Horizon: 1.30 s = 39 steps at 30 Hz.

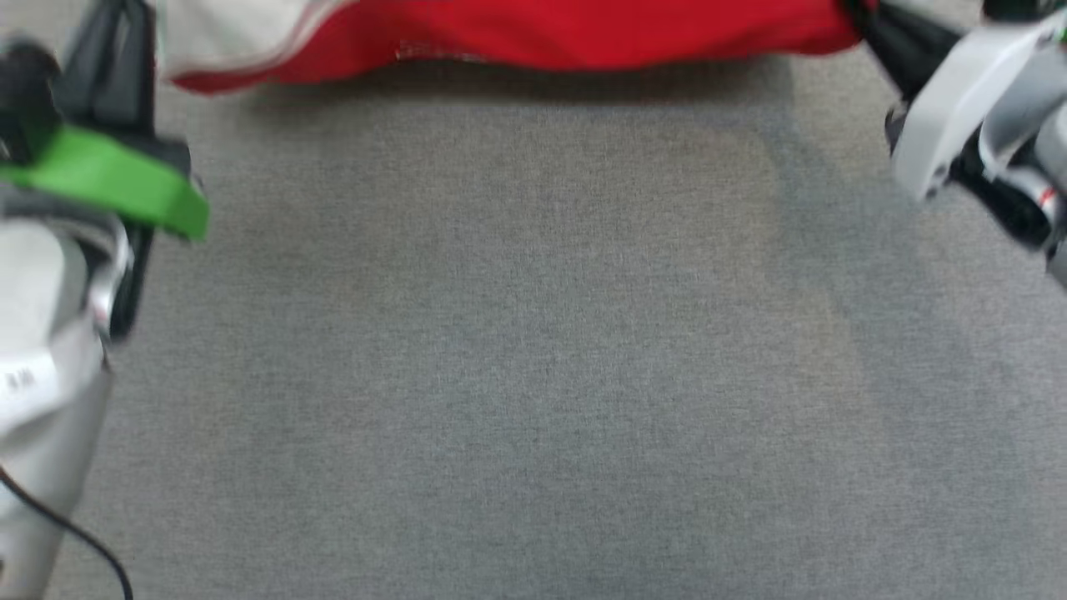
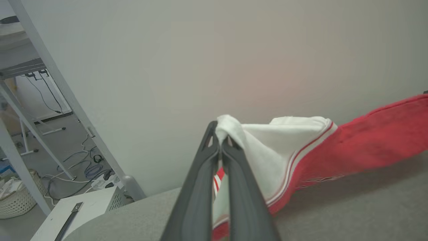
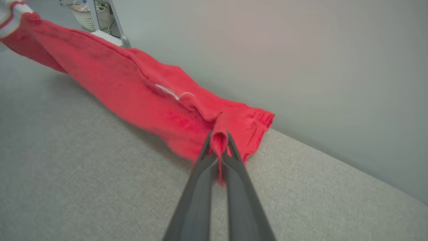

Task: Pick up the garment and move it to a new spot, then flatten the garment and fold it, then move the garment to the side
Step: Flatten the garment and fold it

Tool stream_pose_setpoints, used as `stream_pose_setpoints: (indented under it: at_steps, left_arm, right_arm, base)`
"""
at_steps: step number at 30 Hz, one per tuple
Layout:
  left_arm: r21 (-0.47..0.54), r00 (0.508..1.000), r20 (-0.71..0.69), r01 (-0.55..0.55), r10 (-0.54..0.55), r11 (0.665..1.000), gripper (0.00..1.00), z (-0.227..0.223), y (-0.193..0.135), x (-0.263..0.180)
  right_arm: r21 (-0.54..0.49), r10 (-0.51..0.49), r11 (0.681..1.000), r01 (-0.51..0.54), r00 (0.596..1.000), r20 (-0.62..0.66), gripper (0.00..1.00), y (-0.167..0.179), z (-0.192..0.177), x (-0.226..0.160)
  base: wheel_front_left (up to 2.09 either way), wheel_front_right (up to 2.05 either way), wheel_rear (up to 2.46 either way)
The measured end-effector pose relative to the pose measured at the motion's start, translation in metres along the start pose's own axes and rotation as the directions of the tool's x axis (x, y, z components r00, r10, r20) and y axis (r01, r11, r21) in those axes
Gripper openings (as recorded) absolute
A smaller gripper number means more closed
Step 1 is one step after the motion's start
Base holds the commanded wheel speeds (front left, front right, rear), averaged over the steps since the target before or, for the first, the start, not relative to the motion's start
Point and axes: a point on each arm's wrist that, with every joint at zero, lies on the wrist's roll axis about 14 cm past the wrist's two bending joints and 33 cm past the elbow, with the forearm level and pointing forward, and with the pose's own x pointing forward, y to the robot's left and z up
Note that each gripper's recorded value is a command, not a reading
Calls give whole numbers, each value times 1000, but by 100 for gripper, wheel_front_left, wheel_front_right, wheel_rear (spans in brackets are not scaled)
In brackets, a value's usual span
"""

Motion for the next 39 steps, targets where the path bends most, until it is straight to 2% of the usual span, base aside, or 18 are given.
stream_pose_setpoints:
  at_steps: [6,14,20,26,29,33,34,39]
  left_arm:
    - [-78,988,-154,-44,32,996,0,-35,-15,-86]
    - [-142,952,-302,-95,48,985,0,-56,-42,-174]
    - [-242,911,-411,-146,35,959,0,-69,-67,-232]
    - [-343,845,-534,-202,-14,918,0,-87,-92,-297]
    - [-364,826,-562,-208,-36,908,0,-91,-101,-316]
    - [-364,825,-564,-205,-40,908,0,-89,-102,-325]
    - [-370,809,-586,-213,-49,905,0,-92,-105,-336]
    - [-370,800,-597,-204,-63,906,0,-93,-107,-340]
  right_arm:
    - [44,40,998,-35,993,-113,0,28,-45,-49]
    - [110,75,993,-53,977,-200,0,63,-85,-107]
    - [147,104,987,-69,962,-251,0,90,-112,-147]
    - [197,113,979,-57,951,-288,0,110,-133,-183]
    - [220,118,974,-49,942,-314,0,118,-145,-200]
    - [260,129,965,-38,930,-343,0,129,-159,-221]
    - [300,159,953,-46,918,-364,0,145,-170,-237]
    - [313,136,950,-23,929,-344,0,141,-166,-239]
  base:
    - [0,0,0]
    - [0,0,0]
    - [0,0,0]
    - [0,0,0]
    - [0,0,0]
    - [0,0,0]
    - [0,0,0]
    - [0,0,0]
